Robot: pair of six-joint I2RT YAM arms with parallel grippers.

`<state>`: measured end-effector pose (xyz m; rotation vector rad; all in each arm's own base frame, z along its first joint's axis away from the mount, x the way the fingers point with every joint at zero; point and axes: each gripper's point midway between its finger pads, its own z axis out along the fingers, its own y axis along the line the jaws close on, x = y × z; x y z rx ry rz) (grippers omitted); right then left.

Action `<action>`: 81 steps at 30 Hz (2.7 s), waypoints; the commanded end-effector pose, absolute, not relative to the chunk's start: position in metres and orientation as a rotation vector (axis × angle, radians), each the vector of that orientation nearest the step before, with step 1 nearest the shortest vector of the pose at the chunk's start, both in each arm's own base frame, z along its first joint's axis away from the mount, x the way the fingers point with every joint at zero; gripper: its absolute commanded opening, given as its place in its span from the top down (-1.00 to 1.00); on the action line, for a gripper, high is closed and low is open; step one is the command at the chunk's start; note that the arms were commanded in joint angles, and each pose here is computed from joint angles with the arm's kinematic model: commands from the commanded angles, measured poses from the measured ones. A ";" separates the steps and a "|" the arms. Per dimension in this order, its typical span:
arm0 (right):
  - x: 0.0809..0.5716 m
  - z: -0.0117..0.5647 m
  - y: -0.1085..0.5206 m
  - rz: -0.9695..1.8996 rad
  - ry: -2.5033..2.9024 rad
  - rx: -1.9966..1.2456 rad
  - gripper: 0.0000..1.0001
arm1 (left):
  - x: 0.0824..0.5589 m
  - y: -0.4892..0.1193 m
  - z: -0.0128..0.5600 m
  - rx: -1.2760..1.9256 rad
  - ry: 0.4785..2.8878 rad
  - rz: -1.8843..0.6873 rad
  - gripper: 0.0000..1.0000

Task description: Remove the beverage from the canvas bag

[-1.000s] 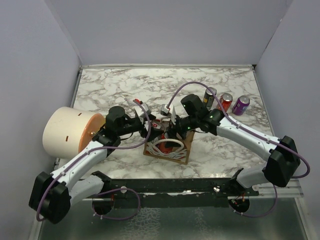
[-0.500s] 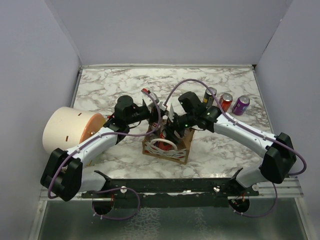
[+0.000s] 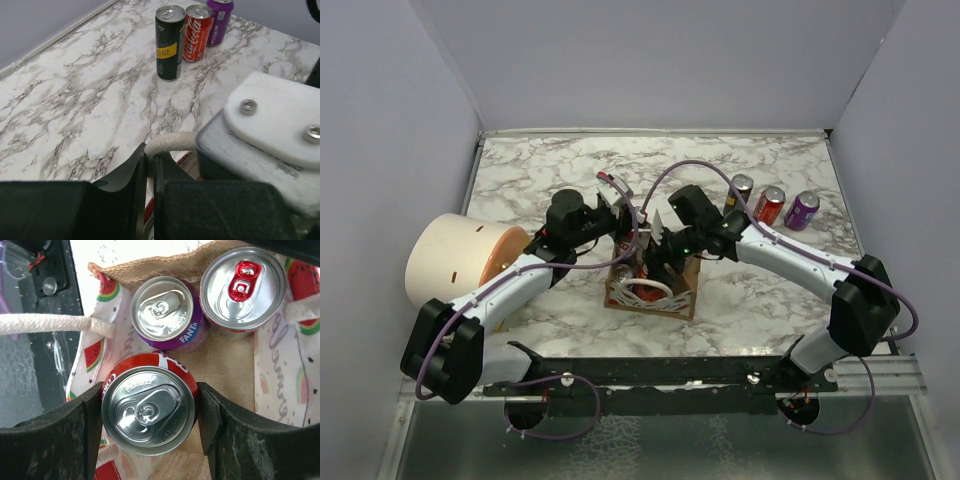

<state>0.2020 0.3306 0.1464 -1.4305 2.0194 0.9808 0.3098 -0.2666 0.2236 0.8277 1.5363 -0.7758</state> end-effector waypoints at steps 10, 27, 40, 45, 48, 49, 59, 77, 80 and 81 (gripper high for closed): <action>0.208 0.246 0.333 0.988 1.771 -1.221 0.96 | 0.346 -0.254 0.270 0.667 1.493 -0.673 1.00; 0.261 0.276 0.294 0.662 1.878 -0.805 0.96 | 0.359 -0.215 0.269 0.525 1.564 -0.481 1.00; 0.281 0.374 0.166 0.243 1.783 -0.128 0.96 | 0.363 -0.211 0.263 0.527 1.579 -0.443 1.00; 0.283 0.327 0.122 -0.044 1.900 0.034 0.96 | 0.364 -0.209 0.262 0.529 1.585 -0.431 1.00; 0.283 0.288 0.114 -0.104 1.975 0.081 0.96 | 0.364 -0.209 0.262 0.527 1.585 -0.431 1.00; 0.285 0.275 0.114 -0.103 2.000 0.081 0.96 | 0.364 -0.209 0.262 0.526 1.585 -0.433 1.00; 0.325 0.178 0.105 -0.089 2.170 0.089 0.96 | 0.363 -0.208 0.263 0.529 1.586 -0.423 1.00; 0.368 0.120 0.094 -0.116 2.247 0.097 0.76 | 0.363 -0.214 0.266 0.545 1.583 -0.462 1.00; 0.371 0.115 0.092 -0.109 2.246 0.086 0.68 | 0.362 -0.213 0.267 0.547 1.580 -0.462 1.00; 0.370 0.112 0.092 -0.101 2.252 0.080 0.63 | 0.362 -0.213 0.267 0.546 1.579 -0.462 1.00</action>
